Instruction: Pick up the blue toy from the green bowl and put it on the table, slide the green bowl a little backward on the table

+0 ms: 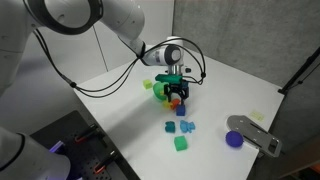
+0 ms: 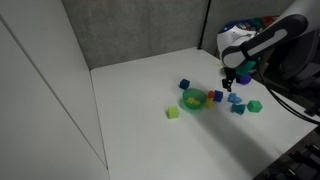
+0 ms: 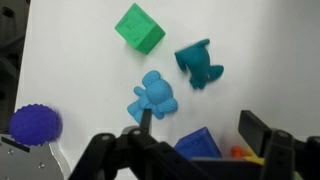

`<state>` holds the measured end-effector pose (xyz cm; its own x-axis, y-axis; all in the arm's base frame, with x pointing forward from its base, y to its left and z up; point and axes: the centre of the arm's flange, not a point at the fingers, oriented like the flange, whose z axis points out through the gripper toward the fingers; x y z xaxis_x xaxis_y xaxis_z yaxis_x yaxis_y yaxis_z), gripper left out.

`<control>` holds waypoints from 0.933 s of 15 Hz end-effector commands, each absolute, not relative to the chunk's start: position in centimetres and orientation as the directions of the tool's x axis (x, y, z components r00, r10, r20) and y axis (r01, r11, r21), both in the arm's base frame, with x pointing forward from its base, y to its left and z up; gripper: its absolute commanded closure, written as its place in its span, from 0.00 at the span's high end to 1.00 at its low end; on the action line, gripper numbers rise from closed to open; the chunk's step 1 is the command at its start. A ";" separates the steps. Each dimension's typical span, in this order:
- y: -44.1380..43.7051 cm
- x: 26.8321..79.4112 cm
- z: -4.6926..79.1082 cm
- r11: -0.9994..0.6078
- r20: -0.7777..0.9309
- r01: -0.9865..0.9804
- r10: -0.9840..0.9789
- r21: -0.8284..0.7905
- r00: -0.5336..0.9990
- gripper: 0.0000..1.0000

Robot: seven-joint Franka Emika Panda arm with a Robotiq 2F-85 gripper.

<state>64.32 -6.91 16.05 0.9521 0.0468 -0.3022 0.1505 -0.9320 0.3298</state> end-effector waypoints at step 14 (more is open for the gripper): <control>6.6 66.0 18.1 -0.941 -0.082 0.324 0.316 0.096 0.945 1.00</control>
<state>66.31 6.32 17.87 0.9734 0.1956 -0.1194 0.2143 -0.9617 0.1707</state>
